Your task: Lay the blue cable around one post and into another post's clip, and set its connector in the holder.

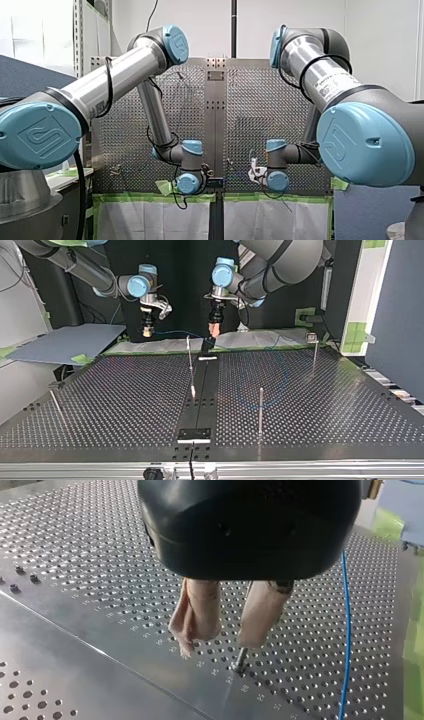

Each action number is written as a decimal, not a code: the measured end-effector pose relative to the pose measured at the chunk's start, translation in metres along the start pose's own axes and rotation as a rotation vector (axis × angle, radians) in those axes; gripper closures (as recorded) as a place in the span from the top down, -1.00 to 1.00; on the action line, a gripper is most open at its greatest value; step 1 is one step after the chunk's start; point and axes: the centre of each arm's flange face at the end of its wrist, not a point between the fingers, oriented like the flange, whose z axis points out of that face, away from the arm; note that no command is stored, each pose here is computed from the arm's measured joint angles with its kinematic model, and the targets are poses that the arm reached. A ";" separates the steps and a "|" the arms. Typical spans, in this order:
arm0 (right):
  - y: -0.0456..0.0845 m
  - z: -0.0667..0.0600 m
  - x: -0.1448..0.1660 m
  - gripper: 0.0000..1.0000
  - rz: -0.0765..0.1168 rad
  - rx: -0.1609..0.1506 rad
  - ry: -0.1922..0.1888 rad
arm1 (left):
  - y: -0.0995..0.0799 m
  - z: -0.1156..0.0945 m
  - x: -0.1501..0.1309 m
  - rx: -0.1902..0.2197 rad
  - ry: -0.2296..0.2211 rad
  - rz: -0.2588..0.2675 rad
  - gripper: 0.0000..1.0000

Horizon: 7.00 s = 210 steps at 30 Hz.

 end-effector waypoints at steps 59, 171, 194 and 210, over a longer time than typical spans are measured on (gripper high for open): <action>-0.094 -0.049 0.113 0.22 -0.076 0.116 0.023 | 0.008 -0.021 0.011 -0.018 0.081 -0.058 1.00; -0.010 -0.018 0.034 0.22 -0.062 0.016 -0.019 | 0.006 0.005 0.036 0.019 -0.126 0.091 -0.65; 0.040 0.010 0.043 0.22 -0.034 -0.008 0.015 | -0.020 0.008 0.042 -0.035 -0.133 0.316 -0.65; 0.063 0.017 0.044 0.22 -0.038 -0.045 0.016 | -0.044 0.011 0.049 -0.012 -0.087 0.432 -0.65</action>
